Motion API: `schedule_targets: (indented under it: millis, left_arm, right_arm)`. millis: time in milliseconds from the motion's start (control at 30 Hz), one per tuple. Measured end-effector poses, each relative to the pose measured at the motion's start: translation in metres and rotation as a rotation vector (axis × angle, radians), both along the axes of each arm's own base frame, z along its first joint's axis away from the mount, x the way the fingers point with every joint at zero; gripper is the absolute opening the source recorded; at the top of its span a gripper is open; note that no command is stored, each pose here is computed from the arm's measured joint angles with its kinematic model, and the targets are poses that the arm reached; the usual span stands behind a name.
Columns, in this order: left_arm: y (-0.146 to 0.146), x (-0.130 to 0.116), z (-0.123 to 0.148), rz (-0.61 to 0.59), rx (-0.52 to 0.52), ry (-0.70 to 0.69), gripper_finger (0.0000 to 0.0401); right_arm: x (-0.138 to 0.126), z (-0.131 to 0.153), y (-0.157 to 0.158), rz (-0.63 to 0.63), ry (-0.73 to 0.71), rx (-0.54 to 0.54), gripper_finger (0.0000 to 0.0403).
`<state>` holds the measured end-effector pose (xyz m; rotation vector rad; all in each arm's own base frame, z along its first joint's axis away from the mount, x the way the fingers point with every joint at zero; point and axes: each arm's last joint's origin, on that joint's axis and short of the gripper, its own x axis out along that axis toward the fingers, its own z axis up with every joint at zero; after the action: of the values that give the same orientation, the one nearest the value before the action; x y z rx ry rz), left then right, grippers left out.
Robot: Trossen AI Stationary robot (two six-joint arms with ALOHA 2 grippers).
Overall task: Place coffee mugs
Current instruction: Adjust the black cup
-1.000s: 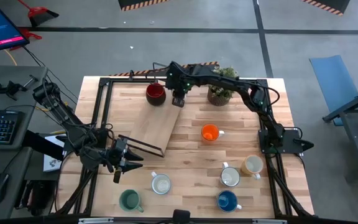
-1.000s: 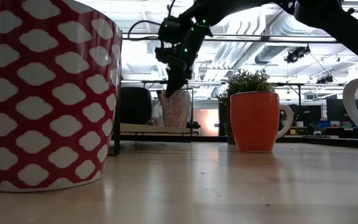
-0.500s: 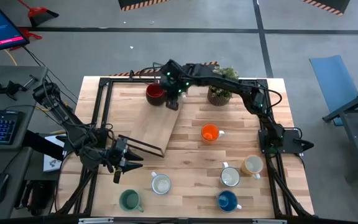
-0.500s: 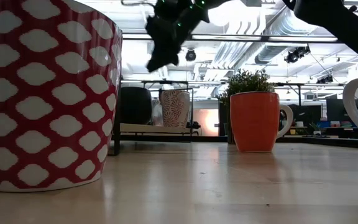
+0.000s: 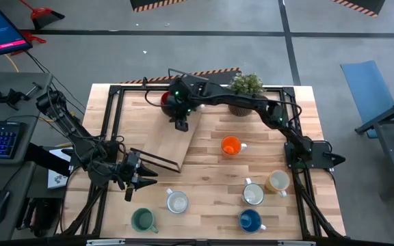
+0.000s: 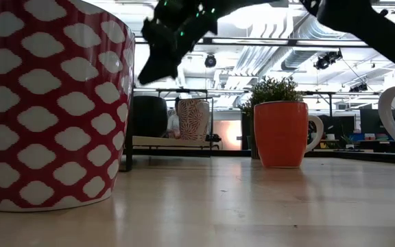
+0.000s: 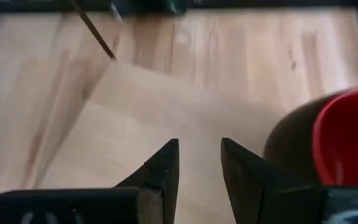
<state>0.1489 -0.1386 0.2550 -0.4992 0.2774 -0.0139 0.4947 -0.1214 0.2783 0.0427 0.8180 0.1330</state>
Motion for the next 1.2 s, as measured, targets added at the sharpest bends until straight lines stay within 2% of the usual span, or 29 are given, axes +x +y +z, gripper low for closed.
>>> schedule_targets:
  millis: [167,533,1200]
  left_arm:
    - [0.0,0.0,0.0,0.0,0.0,0.001,0.0126]
    - [0.0,0.0,0.0,0.001,-0.002,0.001,0.0126]
    - [0.0,0.0,0.0,0.001,-0.002,0.0,0.0126]
  right_arm:
    - [0.008,-0.013,0.0,0.004,-0.005,-0.001,0.0099]
    - [0.01,-0.013,-0.013,-0.047,-0.042,-0.048,0.0099]
    - [0.001,-0.023,-0.036,-0.143,0.044,-0.09,0.0099]
